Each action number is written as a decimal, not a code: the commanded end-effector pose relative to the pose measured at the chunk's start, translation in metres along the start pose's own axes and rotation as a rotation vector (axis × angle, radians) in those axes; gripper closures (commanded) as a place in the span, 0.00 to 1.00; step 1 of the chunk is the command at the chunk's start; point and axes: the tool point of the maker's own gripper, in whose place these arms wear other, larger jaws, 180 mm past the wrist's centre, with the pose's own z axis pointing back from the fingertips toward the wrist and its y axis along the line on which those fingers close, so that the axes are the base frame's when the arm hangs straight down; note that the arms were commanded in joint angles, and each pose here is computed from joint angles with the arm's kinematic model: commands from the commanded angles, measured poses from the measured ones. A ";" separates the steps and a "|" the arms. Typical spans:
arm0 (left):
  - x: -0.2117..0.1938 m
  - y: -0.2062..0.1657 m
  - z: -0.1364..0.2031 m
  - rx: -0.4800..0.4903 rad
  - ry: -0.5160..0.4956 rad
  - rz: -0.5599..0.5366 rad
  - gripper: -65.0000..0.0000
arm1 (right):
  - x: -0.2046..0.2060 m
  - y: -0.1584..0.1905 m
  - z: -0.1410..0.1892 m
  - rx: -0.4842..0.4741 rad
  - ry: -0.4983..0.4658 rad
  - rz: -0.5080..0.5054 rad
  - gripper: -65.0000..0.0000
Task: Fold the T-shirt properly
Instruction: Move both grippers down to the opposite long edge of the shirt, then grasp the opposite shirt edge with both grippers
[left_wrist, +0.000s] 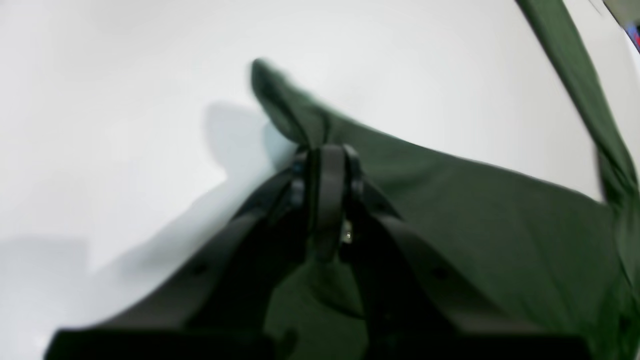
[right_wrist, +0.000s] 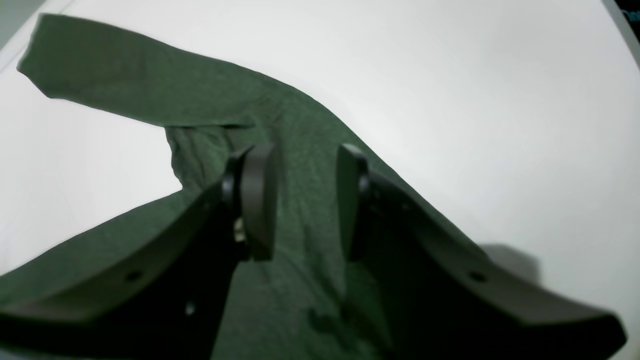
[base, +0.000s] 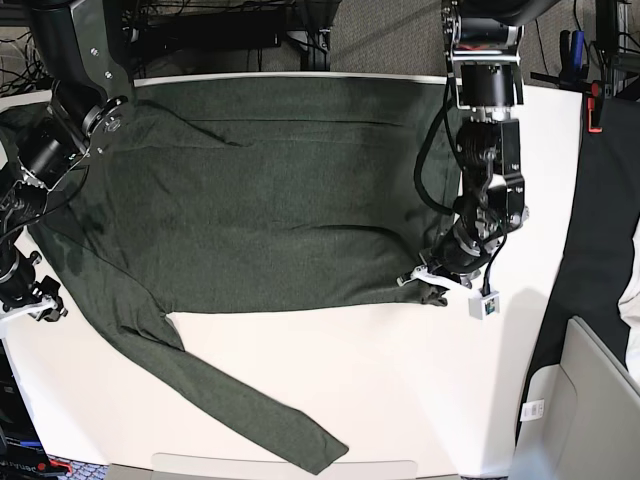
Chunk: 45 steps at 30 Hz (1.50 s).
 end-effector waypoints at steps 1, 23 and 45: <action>0.021 -0.010 0.008 -0.028 -0.061 -0.021 0.99 | 0.038 0.002 0.010 -0.002 -0.093 0.022 0.72; 0.013 -0.013 0.042 -0.044 -0.085 -0.072 0.99 | 0.014 0.001 -0.028 -0.166 0.081 0.355 0.72; 0.006 -0.012 0.047 -0.044 -0.079 -0.073 0.99 | -0.022 -0.073 -0.017 -0.286 0.142 0.426 0.72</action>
